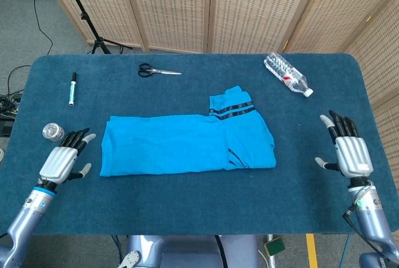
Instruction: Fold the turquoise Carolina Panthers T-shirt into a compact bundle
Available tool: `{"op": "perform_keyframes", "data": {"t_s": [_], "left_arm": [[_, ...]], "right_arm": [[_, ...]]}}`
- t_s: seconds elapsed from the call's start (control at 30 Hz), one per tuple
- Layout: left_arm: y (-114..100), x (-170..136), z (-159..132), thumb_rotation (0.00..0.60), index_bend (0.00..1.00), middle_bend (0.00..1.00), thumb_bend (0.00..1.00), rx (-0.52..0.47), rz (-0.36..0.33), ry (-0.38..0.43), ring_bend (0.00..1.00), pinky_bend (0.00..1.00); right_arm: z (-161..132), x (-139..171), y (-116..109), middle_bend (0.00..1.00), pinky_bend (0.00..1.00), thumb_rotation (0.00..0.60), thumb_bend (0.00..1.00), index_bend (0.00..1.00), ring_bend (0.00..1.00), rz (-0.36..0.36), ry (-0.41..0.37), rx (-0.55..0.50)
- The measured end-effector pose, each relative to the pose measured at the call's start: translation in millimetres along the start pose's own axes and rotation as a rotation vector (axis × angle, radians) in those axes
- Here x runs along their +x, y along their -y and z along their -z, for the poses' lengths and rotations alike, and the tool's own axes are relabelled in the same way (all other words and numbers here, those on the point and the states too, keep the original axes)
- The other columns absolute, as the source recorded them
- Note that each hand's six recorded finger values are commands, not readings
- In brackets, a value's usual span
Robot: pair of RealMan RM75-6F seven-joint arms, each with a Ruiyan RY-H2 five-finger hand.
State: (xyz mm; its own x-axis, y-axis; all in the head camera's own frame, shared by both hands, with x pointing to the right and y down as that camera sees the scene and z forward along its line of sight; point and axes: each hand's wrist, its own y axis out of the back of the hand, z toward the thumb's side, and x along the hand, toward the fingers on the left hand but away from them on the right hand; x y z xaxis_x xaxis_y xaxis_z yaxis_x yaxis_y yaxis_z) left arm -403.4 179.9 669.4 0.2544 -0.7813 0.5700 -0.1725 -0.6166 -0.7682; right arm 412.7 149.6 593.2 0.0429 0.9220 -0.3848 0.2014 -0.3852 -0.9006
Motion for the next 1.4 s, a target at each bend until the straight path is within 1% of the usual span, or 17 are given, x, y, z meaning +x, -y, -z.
{"op": "perform_keyframes", "data": {"t_s": [0.13, 0.2, 0.4, 0.53, 0.73, 1.03, 1.23, 1.4], "left_arm": [[19, -6, -4, 0.6, 0.0, 0.0, 0.38, -0.008, 0.034, 0.031, 0.0, 0.0], [25, -8, -5, 0.6, 0.0, 0.0, 0.38, -0.009, 0.037, 0.04, 0.0, 0.0], [37, -8, -9, 0.6, 0.0, 0.0, 0.39, -0.005, 0.03, 0.061, 0.0, 0.0], [45, -12, -11, 0.6, 0.02, 0.0, 0.39, -0.006, 0.029, 0.07, 0.0, 0.0], [53, -15, -8, 0.6, 0.03, 0.0, 0.39, -0.013, 0.037, 0.055, 0.0, 0.0], [66, -9, -5, 0.6, 0.07, 0.0, 0.4, -0.004, 0.025, 0.042, 0.0, 0.0], [68, -3, -2, 0.6, 0.13, 0.0, 0.4, -0.026, 0.005, 0.04, 0.0, 0.0], [70, -1, -2, 0.6, 0.14, 0.0, 0.4, -0.028, 0.014, 0.054, 0.0, 0.0]], "right_arm": [[7, 30, -5, 0.0, 0.0, 0.6, 0.0, 0.0, 0.0, 0.015, 0.013, -0.014], [10, 43, -8, 0.0, 0.0, 0.6, 0.0, 0.0, 0.0, 0.025, 0.024, -0.013], [13, 61, -13, 0.0, 0.0, 0.6, 0.0, 0.0, 0.0, 0.039, 0.035, -0.041], [14, 63, -15, 0.0, 0.0, 0.6, 0.0, 0.0, 0.0, 0.041, 0.026, -0.056], [14, 63, -16, 0.0, 0.0, 0.6, 0.0, 0.0, 0.0, 0.038, 0.015, -0.07], [17, 64, -18, 0.0, 0.0, 0.6, 0.0, 0.0, 0.0, 0.037, 0.019, -0.082], [17, 63, -19, 0.0, 0.0, 0.6, 0.0, 0.0, 0.0, 0.037, 0.02, -0.082], [17, 64, -19, 0.0, 0.0, 0.6, 0.0, 0.0, 0.0, 0.037, 0.02, -0.082]]}}
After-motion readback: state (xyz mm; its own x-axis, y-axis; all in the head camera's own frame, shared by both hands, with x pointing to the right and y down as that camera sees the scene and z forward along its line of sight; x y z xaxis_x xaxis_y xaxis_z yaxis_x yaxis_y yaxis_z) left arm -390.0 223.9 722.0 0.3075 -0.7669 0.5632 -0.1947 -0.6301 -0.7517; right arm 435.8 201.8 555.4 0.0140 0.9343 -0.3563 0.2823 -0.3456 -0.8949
